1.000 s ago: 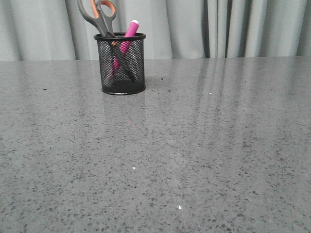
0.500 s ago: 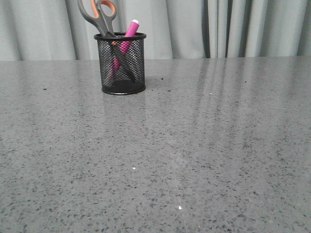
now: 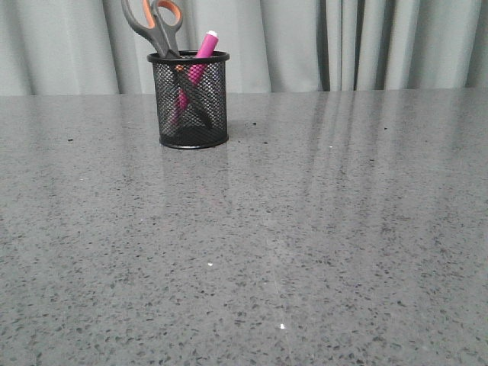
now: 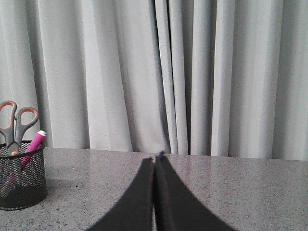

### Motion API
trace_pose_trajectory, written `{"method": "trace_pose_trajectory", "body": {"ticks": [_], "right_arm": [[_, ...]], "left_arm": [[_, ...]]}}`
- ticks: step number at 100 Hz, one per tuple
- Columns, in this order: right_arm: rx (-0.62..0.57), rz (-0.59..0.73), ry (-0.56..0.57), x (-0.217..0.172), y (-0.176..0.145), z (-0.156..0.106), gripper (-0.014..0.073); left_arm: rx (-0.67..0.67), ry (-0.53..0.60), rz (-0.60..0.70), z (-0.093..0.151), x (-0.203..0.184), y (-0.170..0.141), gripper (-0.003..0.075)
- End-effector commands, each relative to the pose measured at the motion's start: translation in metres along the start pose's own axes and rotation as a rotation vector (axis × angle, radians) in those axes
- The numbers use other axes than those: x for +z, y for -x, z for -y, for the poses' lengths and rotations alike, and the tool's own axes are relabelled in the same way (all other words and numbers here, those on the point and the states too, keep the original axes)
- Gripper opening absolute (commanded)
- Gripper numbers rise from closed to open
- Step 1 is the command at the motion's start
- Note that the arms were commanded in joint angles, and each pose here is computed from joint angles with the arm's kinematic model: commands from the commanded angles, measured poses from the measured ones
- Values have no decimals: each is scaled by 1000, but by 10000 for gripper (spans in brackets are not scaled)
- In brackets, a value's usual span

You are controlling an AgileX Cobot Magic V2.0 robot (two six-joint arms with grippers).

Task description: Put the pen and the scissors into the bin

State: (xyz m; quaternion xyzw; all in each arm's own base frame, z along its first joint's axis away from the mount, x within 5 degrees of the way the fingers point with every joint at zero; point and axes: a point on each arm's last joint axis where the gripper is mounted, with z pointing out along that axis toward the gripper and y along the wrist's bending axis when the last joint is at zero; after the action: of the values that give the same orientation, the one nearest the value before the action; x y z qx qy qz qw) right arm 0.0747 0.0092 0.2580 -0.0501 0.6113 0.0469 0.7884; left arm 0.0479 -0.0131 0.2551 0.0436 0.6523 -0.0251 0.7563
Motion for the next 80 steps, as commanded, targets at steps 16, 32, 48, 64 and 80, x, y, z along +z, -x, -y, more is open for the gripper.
{"method": "trace_pose_trajectory", "body": {"ticks": [16,32,48,64,80], "right_arm": [[-13,81,-26,2,13,2,-70],[-13,81,-26,2,13,2,-70],[-13,81,-26,2,13,2,-70],[-13,81,-26,2,13,2,-70],[-13,78,-25,2,13,2,-70]], "left_arm": [[5,118,-49,-11,0,2,-19],[-32,183,-15,-17,1,-8,-19],[0,180,-29,-17,-1,-31,-19],[-13,161,-73,-15,-3,-57,-19],[-36,148,-137,-14,-3,-63,-19]]}}
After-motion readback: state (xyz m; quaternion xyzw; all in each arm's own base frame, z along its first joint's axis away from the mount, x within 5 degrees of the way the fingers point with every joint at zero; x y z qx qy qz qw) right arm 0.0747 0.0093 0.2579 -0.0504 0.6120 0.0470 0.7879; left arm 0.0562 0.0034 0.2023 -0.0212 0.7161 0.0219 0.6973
